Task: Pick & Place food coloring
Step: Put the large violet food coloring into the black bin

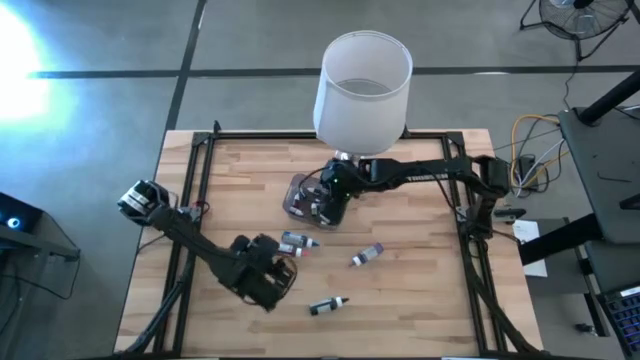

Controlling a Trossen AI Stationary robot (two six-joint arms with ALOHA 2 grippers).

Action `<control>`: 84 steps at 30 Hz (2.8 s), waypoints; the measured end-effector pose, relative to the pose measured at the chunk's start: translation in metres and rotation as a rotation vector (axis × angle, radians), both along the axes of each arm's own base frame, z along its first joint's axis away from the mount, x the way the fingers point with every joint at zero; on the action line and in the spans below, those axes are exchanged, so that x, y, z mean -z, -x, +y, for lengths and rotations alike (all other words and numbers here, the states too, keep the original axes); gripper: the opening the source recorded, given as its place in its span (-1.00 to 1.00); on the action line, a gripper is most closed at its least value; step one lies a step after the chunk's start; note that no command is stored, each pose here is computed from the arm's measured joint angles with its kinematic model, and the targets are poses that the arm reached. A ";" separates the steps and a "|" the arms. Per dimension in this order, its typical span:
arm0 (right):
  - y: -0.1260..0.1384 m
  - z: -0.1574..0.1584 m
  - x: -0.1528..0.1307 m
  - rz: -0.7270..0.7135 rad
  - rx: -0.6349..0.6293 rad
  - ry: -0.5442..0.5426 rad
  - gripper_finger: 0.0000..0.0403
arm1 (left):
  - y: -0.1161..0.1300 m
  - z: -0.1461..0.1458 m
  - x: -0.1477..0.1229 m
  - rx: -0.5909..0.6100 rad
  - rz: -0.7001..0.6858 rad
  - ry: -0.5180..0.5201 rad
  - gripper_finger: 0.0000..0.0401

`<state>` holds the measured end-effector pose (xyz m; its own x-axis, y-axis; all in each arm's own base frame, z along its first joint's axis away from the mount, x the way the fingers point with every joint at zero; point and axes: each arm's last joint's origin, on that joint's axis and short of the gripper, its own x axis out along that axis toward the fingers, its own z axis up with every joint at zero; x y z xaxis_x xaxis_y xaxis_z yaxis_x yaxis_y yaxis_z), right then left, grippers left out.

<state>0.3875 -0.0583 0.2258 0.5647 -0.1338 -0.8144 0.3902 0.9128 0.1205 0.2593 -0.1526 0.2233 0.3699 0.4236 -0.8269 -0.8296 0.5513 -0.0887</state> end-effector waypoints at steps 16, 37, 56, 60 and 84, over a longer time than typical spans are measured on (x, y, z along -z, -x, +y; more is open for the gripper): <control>0.039 0.113 -0.035 0.093 -0.303 0.199 0.47 | -0.037 0.039 0.000 0.778 0.311 -0.230 0.05; 0.116 0.173 0.029 0.262 -0.623 0.275 0.37 | -0.047 0.018 -0.001 0.721 0.041 0.070 0.05; 0.066 0.150 0.068 0.391 -0.795 0.223 0.41 | -0.008 -0.037 -0.008 0.418 -0.115 0.105 0.05; 0.059 0.151 0.077 0.411 -0.810 0.180 0.35 | -0.007 -0.037 -0.007 0.402 -0.109 0.102 0.05; 0.048 0.153 0.085 0.452 -0.784 0.149 -0.18 | -0.006 -0.034 -0.004 0.343 -0.131 0.075 0.05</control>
